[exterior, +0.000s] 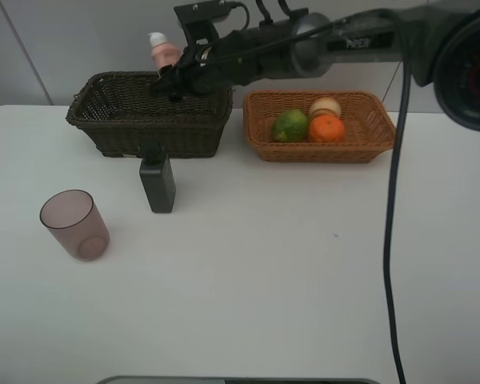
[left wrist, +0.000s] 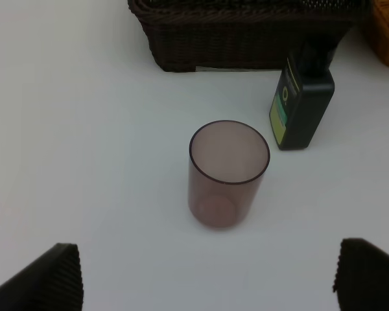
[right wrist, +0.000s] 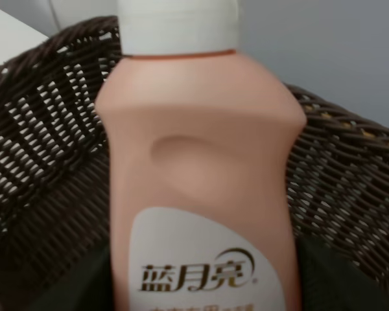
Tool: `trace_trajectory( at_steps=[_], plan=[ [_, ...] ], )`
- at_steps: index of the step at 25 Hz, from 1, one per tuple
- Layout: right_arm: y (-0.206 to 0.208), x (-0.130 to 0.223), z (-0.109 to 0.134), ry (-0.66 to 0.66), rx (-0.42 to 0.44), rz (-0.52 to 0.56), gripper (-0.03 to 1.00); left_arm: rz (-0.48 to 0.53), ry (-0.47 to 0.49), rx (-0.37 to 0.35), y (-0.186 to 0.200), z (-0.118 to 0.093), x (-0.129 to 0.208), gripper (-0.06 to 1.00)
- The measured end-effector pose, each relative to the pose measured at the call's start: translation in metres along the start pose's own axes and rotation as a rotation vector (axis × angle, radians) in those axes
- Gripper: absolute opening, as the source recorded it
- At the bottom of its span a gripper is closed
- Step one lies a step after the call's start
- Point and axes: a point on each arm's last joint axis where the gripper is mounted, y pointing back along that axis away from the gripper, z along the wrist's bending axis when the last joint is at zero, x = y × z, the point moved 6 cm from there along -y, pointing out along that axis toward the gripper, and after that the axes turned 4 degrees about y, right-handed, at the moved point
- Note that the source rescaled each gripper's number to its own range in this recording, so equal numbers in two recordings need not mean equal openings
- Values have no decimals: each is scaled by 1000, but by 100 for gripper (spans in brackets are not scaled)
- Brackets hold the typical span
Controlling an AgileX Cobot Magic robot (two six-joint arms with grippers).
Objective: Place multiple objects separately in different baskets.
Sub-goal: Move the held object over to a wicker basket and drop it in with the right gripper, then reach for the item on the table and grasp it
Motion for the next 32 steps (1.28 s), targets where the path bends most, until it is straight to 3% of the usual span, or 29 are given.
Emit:
trace_trajectory(
  at_steps=[13, 15, 18, 20, 22, 27, 32],
  plan=[
    [-11, 18, 0, -7, -1, 35, 1, 0, 0, 0, 0, 0, 0, 100],
    [-11, 19, -1, -7, -2, 43, 16, 0, 0, 0, 0, 0, 0, 100],
    [-11, 20, -1, -8, -2, 47, 58, 0, 0, 0, 0, 0, 0, 100],
    [-10, 22, -1, -8, -4, 62, 73, 0, 0, 0, 0, 0, 0, 100],
    [-7, 22, -1, -8, -8, 93, 79, 0, 0, 0, 0, 0, 0, 100],
    [23, 8, -5, -10, -17, 186, 81, 0, 0, 0, 0, 0, 0, 100],
    [73, 15, -31, -90, -8, 436, 83, 0, 0, 0, 0, 0, 0, 100]
  ],
)
